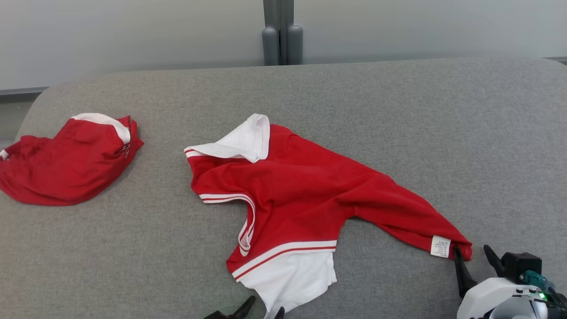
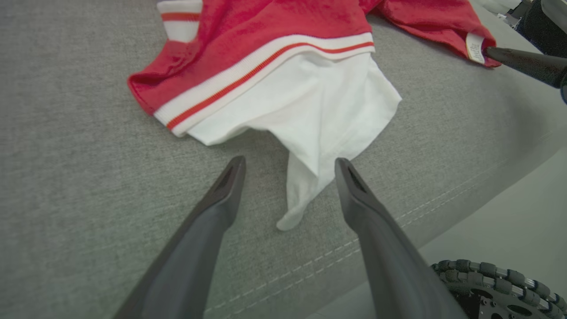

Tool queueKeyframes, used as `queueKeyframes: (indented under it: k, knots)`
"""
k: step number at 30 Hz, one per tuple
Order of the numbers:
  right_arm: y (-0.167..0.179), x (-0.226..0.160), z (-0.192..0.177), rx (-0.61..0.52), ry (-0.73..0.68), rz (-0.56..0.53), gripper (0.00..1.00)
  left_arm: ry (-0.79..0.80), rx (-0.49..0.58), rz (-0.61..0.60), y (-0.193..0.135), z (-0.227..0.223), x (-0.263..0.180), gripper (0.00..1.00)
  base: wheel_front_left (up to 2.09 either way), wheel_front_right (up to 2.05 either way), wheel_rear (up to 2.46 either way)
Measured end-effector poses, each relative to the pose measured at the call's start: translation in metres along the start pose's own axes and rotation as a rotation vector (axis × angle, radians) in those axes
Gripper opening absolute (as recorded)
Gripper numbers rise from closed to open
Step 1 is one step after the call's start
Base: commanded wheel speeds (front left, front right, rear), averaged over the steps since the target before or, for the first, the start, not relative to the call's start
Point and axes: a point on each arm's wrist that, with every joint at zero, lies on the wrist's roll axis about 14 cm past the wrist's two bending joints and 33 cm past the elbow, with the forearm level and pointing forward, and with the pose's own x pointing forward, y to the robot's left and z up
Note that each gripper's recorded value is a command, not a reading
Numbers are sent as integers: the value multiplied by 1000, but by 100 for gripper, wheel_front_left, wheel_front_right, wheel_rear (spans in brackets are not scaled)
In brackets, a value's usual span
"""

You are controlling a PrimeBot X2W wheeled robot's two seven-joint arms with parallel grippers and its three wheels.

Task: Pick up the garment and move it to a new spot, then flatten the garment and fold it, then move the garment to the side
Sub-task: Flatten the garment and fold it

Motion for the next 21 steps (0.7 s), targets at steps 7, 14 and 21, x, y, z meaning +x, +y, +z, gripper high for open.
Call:
queueKeyframes:
  k: [7, 14, 21]
  knots:
    - [9, 6, -13, 16, 50, 22, 100, 34, -37, -8, -4, -7, 8, 87, 0, 0, 0]
    - [19, 11, -8, 32, 40, 53, 0, 7, -67, -6, -2, 4, 17, 0, 0, 0, 0]
    - [10, 23, 42, -53, -93, 76, 0, -203, -139, 24, 17, 75, 31, 0, 0, 0, 0]
